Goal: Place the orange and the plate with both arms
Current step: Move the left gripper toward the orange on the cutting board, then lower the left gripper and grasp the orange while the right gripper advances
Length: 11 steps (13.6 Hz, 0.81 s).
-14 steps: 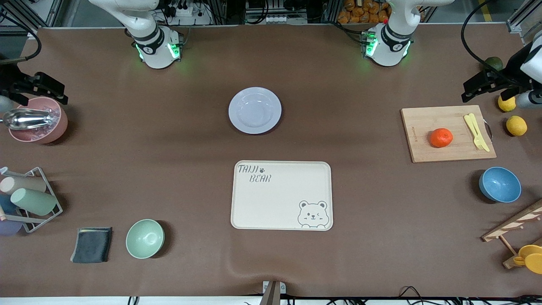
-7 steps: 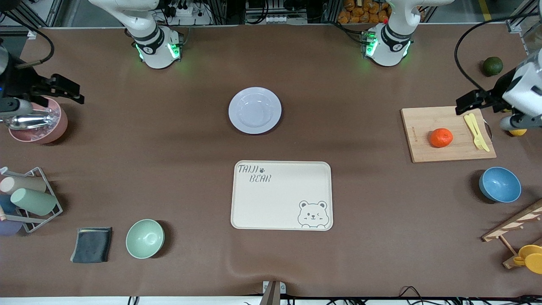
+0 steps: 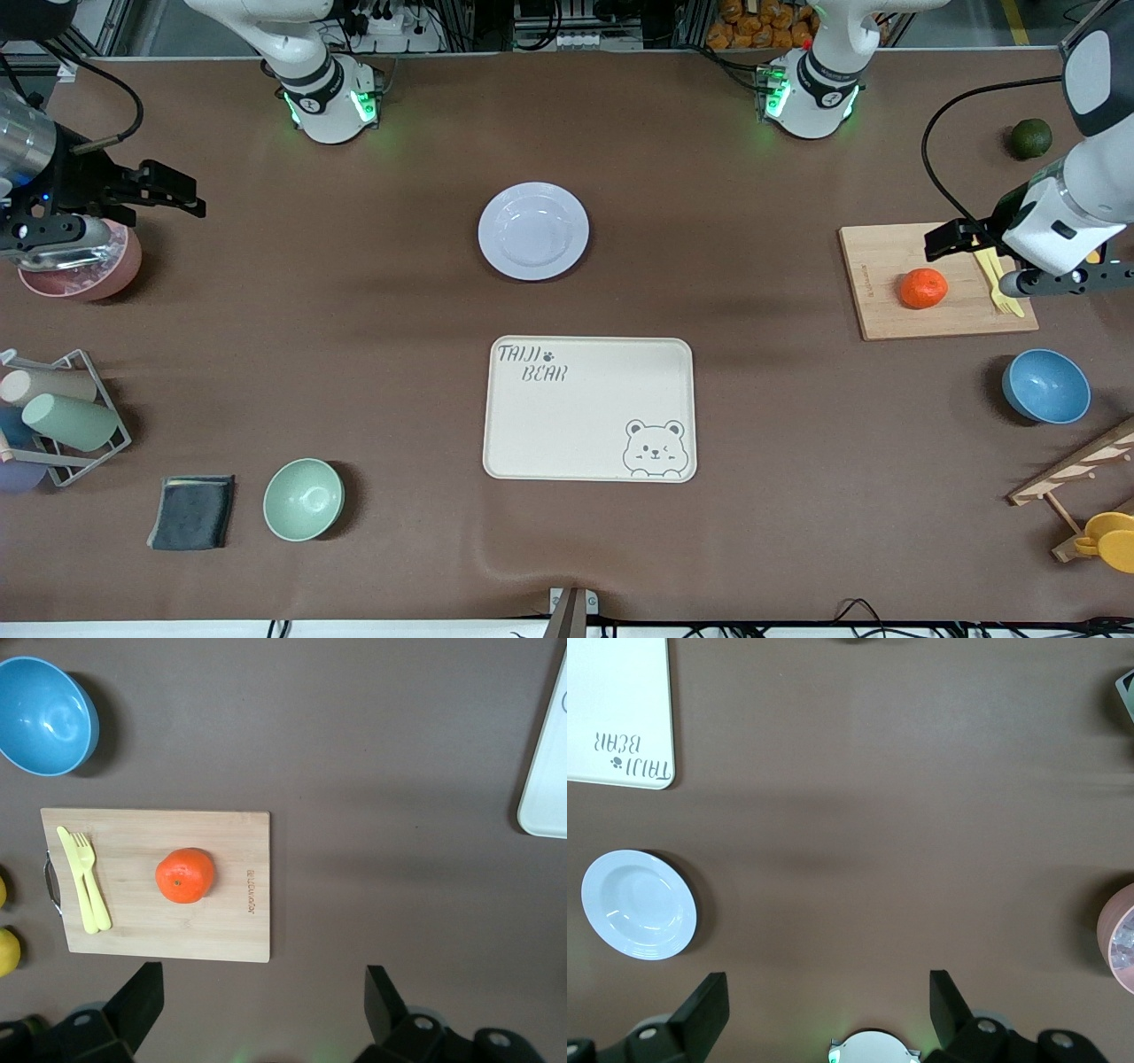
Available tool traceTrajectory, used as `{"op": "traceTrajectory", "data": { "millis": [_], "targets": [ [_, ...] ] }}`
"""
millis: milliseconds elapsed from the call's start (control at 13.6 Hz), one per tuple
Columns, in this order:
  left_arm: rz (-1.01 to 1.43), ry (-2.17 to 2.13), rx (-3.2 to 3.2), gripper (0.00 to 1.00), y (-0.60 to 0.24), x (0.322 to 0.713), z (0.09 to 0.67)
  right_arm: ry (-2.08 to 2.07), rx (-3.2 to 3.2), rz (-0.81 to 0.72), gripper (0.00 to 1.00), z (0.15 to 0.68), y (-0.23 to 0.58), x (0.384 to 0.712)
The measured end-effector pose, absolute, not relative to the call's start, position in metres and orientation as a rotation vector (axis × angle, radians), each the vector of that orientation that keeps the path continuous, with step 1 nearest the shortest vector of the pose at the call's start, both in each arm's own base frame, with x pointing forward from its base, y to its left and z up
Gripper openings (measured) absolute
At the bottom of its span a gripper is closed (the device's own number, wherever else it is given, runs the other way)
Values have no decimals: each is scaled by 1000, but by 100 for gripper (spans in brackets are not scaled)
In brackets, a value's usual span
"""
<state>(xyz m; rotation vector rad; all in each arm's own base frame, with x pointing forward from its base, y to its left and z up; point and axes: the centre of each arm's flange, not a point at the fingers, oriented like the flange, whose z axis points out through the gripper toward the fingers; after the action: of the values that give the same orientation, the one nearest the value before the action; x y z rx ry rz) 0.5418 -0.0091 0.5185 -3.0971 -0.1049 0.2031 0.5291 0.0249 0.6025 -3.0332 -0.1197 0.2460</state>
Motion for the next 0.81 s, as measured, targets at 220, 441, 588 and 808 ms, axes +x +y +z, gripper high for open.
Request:
{"op": "traceTrajectory", "data": {
  "millis": [220, 441, 588, 808],
  "targets": [
    [206, -132, -3097, 100, 1, 535, 512, -122, -3031, 248, 100, 602, 26, 529],
    [224, -148, -3094, 100, 7, 531, 500, -123, -3014, 247, 100, 602, 28, 529],
    [223, -186, -3094, 100, 24, 528, 475, -124, -3011, 247, 100, 602, 29, 529],
    [283, -230, -3091, 100, 44, 513, 429, -147, -3008, 248, 100, 600, 38, 529]
  ]
}}
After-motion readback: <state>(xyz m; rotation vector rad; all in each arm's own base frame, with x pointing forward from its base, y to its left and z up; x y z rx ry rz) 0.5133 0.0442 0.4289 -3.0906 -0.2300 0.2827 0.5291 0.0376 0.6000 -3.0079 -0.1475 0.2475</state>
